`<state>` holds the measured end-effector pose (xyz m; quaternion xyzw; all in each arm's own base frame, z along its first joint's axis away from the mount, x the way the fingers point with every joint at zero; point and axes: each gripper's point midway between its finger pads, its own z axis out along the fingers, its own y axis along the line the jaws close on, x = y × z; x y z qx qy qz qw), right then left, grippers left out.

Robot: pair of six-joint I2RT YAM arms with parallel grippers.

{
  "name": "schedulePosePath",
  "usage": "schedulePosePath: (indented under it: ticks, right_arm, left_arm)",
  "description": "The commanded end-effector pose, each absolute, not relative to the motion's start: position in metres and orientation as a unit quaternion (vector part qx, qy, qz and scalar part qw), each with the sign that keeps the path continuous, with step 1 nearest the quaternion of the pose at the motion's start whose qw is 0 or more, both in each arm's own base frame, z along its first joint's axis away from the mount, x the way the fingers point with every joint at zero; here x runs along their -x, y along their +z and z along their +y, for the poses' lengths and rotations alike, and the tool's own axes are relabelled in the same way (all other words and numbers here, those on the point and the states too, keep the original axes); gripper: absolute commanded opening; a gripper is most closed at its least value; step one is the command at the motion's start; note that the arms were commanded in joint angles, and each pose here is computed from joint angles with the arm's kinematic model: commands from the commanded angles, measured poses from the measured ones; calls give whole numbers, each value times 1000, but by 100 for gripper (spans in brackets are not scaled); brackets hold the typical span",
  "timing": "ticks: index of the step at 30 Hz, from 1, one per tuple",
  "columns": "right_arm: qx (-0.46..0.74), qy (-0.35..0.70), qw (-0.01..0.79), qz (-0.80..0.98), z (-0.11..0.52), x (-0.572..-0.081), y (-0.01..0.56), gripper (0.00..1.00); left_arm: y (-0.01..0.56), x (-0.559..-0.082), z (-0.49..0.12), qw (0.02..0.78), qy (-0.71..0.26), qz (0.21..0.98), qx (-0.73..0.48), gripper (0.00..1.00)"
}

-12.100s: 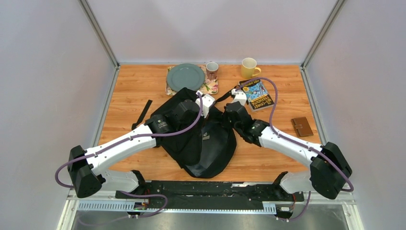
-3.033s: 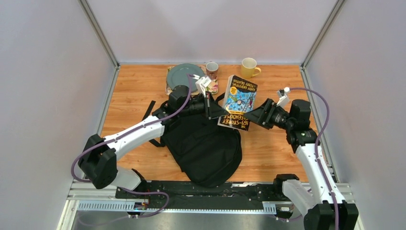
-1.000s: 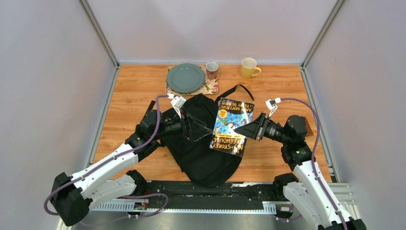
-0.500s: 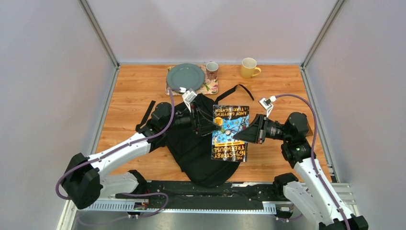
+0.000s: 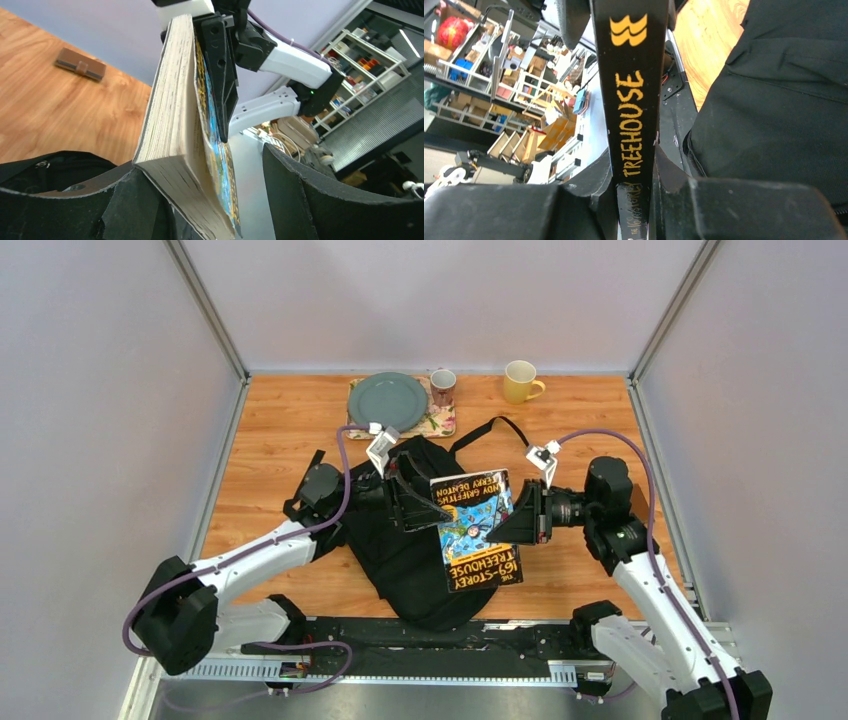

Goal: Pack the student bag
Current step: Pick up the book from the center of the board.

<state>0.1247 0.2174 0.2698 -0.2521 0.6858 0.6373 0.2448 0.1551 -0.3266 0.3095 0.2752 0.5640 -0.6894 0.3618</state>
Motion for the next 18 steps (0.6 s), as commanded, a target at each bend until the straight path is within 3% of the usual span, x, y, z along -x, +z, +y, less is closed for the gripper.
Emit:
schedulePosePath:
  ticks: [1, 7, 13, 14, 15, 16, 17, 18]
  right_arm:
    - [324, 645, 259, 642, 219, -113, 296, 0]
    - [350, 645, 250, 632, 227, -107, 299, 0]
    - [342, 638, 242, 646, 233, -117, 294, 0]
    - [335, 636, 238, 653, 235, -122, 290, 0]
    - [325, 631, 241, 662, 236, -127, 287, 0]
    - [319, 625, 246, 669, 237, -133, 288, 6]
    - [303, 615, 251, 683, 238, -142, 284, 14]
    - [256, 579, 266, 727, 237, -161, 272, 20]
  left_arm:
    - [317, -137, -324, 340, -712, 527, -315, 77]
    - [291, -148, -329, 333, -690, 570, -297, 78]
    - [298, -142, -328, 329, -700, 551, -312, 75]
    - [299, -142, -328, 329, -701, 551, -312, 53]
    - [299, -141, -328, 327, -702, 550, -313, 39]
    - [299, -141, -328, 327, -702, 550, -314, 27]
    - [298, -143, -328, 329, -700, 553, -308, 1]
    - [291, -147, -329, 328, -692, 568, -303, 0]
